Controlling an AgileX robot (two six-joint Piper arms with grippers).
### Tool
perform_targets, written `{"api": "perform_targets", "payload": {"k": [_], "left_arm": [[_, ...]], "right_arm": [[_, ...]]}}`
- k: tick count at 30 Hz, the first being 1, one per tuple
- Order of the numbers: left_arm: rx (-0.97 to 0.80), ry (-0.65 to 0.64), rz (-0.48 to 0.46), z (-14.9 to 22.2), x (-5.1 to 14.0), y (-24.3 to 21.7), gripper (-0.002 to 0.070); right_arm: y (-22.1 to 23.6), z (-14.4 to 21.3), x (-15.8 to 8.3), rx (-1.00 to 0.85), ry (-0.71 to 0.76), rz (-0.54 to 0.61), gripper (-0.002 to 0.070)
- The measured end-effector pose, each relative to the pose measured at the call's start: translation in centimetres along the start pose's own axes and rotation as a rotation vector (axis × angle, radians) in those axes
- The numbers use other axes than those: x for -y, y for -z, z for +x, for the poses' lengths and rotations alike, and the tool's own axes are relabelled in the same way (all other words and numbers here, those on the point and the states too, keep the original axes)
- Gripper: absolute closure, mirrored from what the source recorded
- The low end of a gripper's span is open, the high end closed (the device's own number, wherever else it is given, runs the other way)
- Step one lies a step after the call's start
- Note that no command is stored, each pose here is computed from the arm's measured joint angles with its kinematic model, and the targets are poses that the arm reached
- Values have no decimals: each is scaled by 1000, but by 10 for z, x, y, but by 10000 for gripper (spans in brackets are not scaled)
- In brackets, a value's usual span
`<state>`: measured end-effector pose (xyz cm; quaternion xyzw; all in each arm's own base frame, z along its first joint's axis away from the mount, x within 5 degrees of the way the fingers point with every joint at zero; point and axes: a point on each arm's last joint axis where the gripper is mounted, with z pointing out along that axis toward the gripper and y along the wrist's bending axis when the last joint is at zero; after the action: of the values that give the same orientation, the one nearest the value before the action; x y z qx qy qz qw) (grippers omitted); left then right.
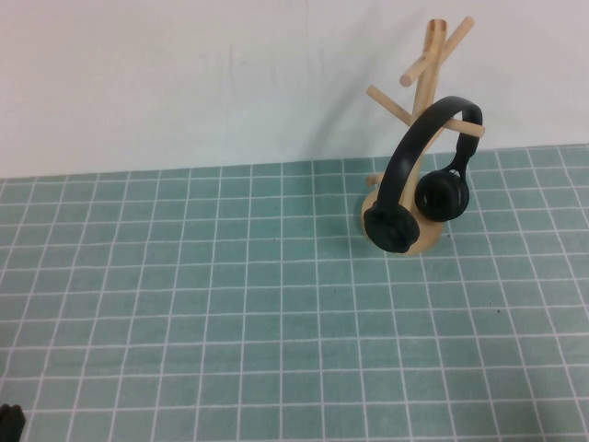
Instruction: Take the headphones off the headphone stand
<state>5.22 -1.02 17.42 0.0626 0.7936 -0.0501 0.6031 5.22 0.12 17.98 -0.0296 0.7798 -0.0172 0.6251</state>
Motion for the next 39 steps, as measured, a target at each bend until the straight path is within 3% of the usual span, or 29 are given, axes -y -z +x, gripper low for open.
{"api": "perform_targets", "payload": {"k": [6,16,22,26,33,39], "left_arm": [[0,0,0,0,0,0,678],[0,0,0,0,0,0,678],[0,0,0,0,0,0,678],[0,0,0,0,0,0,678],[0,0,0,0,0,0,678],[0,0,0,0,0,0,678]], "right_arm": [[0,-5,-4,56,-167,-45,682],[3,-21,-11,160,-895,-212,682],[3,-23,-11,166,-982,-232,682],[4,-35,-21,21,-986,-311,676],[-16,-74,-33,-460,-725,-337,676],[-58,-110,-28,-644,-580,-303,676]]}}
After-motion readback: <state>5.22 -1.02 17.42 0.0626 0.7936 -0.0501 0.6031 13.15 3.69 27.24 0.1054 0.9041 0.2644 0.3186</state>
